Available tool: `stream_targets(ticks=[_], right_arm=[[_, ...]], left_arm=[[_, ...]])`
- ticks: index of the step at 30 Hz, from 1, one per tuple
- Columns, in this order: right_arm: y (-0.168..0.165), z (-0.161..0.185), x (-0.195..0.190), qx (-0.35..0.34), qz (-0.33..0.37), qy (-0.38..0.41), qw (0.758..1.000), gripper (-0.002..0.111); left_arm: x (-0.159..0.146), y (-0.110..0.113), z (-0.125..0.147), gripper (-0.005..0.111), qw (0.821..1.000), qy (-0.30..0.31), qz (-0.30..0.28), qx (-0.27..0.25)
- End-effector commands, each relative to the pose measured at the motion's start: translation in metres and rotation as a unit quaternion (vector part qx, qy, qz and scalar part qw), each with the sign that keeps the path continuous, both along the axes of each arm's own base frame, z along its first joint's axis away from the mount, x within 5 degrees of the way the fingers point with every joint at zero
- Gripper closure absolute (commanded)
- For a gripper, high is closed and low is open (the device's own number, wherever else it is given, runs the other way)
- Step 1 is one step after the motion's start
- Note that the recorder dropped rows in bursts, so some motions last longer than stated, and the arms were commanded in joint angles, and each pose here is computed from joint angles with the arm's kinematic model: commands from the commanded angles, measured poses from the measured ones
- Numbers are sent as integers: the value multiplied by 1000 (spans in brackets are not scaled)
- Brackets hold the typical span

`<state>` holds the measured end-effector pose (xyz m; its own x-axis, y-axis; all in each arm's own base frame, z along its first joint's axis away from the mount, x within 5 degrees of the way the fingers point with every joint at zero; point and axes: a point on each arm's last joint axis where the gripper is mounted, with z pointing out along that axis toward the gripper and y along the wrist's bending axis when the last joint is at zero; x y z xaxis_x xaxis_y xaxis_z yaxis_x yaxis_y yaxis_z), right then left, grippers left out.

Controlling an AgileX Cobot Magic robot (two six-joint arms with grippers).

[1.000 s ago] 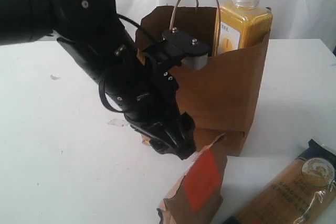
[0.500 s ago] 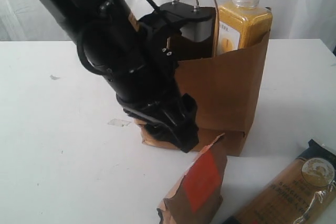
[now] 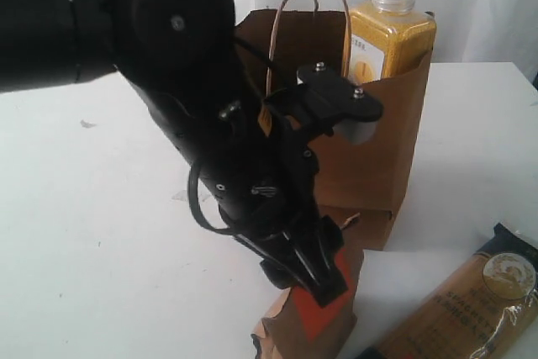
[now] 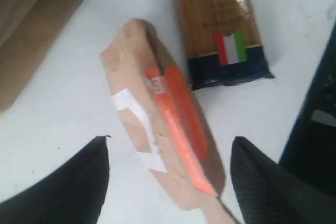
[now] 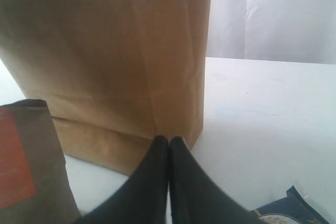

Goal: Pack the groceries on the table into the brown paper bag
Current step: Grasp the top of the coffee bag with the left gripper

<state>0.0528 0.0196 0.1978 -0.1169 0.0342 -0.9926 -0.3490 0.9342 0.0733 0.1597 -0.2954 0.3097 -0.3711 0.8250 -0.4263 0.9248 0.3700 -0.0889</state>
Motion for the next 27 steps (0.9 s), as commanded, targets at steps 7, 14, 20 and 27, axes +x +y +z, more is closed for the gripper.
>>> stream_targets(ticks=[7, 14, 20, 27], right_arm=[[0, -1, 0, 1, -3, -3, 1000, 108], [0, -1, 0, 1, -3, -3, 1000, 108], [0, -1, 0, 1, -3, -3, 1000, 108], [0, -1, 0, 1, -3, -3, 1000, 108]], left_arm=[[12, -16, -39, 38, 999, 4, 8, 49], [15, -22, -60, 48, 996, 25, 17, 79], [12, -14, -58, 107, 993, 28, -4, 111], [8, 10, -8, 107, 996, -45, 15, 76]])
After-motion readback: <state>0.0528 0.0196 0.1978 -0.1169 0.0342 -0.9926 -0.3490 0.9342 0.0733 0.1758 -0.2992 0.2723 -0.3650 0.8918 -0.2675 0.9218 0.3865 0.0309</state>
